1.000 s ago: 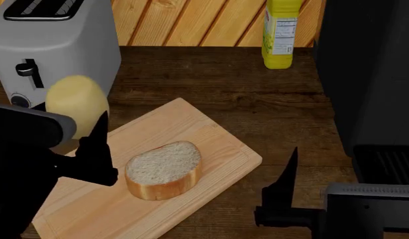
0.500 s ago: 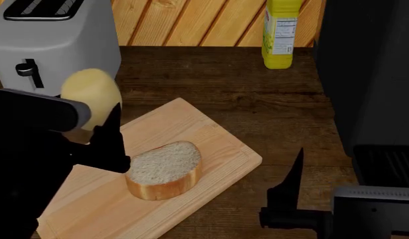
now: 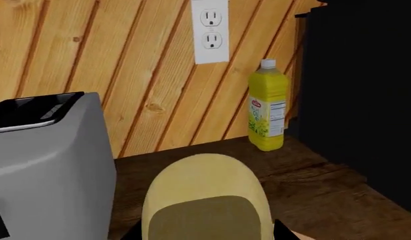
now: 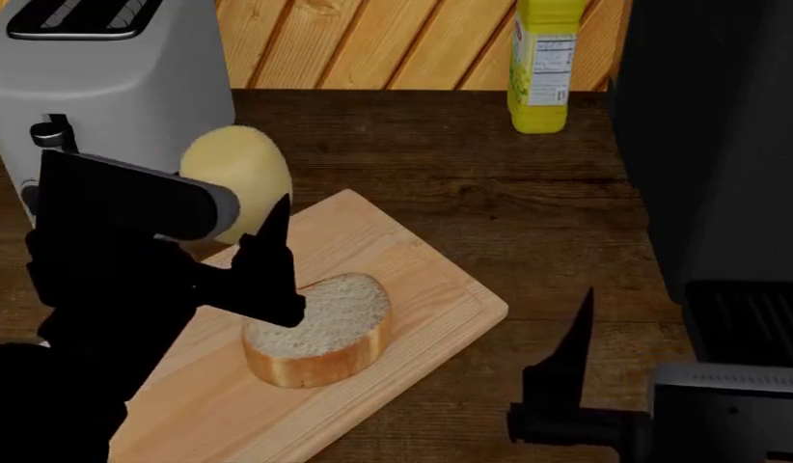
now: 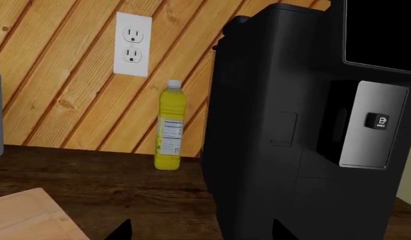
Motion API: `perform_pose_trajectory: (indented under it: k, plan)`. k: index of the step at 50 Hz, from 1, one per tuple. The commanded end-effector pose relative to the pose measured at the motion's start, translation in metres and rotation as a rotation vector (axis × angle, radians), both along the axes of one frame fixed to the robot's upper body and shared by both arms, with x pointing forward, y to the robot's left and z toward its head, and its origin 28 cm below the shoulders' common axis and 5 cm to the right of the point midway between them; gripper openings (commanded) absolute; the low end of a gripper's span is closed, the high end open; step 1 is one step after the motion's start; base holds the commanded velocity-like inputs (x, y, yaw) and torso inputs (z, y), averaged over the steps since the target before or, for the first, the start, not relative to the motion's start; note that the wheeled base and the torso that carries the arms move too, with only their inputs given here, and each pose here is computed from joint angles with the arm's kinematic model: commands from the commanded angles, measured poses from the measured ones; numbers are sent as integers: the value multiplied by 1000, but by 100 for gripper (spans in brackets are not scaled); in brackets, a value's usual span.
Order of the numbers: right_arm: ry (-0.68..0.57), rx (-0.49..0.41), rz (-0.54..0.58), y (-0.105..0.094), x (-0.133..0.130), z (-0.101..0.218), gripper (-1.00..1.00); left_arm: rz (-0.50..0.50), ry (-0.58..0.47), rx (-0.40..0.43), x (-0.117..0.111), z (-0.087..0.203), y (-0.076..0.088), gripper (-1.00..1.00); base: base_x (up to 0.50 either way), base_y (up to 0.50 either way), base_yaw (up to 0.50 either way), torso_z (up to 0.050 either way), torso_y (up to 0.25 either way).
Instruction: Pick up the wedge of cheese and place it on the slice of bread to prepare a simple cheese on bread dish.
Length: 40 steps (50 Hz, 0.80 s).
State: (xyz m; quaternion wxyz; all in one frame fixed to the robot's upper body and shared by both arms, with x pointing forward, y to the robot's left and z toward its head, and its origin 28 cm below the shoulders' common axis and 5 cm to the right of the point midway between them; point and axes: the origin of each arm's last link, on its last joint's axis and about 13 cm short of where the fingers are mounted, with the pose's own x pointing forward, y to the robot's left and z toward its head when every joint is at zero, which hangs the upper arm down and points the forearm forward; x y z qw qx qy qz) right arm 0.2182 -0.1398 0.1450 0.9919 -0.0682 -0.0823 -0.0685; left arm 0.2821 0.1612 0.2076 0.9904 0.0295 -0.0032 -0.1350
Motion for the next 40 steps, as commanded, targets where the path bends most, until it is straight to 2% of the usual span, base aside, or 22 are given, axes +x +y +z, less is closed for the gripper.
perform_pose_trajectory:
  k: [1,14,40]
  plan:
    - [2,1,-5,0,-2,0,100,-33,23,-9,8,-3,-12,-100,0,0,0,0,0]
    - [7,5,-4,1,-3,-2,100,-73,98,61,12,-14,-19,-100,0,0,0,0,0]
    - [22,19,-15,0,-3,-9,100,-94,179,75,11,-21,-24,-100,0,0,0,0,0]
